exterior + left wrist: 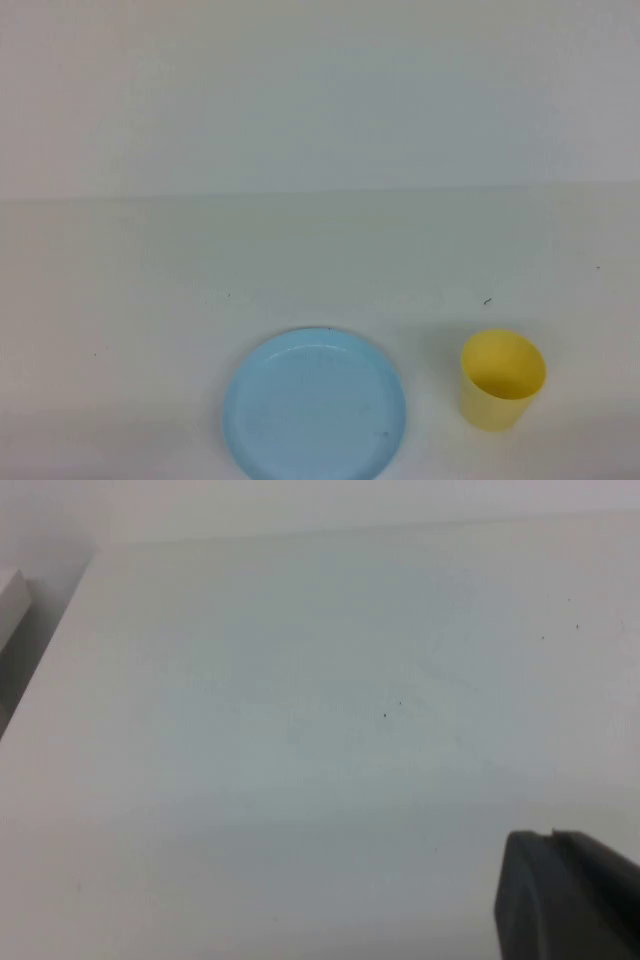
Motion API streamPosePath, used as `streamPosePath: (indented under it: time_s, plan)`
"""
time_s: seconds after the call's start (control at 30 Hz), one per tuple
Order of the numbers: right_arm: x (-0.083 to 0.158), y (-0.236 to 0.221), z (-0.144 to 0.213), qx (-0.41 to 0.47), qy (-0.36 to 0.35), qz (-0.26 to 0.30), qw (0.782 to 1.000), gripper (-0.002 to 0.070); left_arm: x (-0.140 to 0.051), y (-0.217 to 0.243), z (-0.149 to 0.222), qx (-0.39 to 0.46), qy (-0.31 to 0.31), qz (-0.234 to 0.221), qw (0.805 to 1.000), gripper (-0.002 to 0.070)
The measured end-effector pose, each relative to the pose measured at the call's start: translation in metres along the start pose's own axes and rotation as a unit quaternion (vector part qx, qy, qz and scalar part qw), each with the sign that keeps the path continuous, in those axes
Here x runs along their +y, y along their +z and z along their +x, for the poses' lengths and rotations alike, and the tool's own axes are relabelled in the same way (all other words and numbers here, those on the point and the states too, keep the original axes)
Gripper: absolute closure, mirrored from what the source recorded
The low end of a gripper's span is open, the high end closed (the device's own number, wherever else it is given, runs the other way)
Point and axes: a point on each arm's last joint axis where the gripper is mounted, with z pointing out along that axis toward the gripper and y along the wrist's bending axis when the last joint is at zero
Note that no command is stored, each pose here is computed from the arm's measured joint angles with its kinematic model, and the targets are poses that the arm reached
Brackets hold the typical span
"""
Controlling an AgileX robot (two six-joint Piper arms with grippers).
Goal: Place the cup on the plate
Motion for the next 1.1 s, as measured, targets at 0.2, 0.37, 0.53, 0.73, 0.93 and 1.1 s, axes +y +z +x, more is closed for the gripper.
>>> streamPosePath:
  time_s: [0.2, 0.37, 0.53, 0.73, 0.93, 1.1]
  plan:
    - [0.000, 0.000, 0.000, 0.000, 0.000, 0.000, 1.000, 0.0676, 0.000, 0.000, 0.000, 0.000, 0.000, 0.000, 1.000, 0.0673]
    - [0.000, 0.000, 0.000, 0.000, 0.000, 0.000, 1.000, 0.0676, 0.000, 0.000, 0.000, 0.000, 0.000, 0.000, 1.000, 0.0673]
    - [0.000, 0.000, 0.000, 0.000, 0.000, 0.000, 1.000, 0.0676, 0.000, 0.000, 0.000, 0.000, 0.015, -0.002, 1.000, 0.0673]
    - [0.000, 0.000, 0.000, 0.000, 0.000, 0.000, 1.000, 0.0676, 0.002, 0.000, 0.000, -0.002, 0.060, -0.011, 0.998, 0.0673]
    - [0.001, 0.000, -0.003, -0.015, 0.017, -0.005, 1.000, 0.0676, 0.002, 0.000, -0.004, -0.021, 0.054, -0.012, 0.998, 0.0673]
    - [0.002, 0.000, -0.006, -0.035, 0.041, -0.010, 0.999, 0.0676, 0.002, -0.001, -0.013, -0.074, 0.042, -0.014, 0.996, 0.0673]
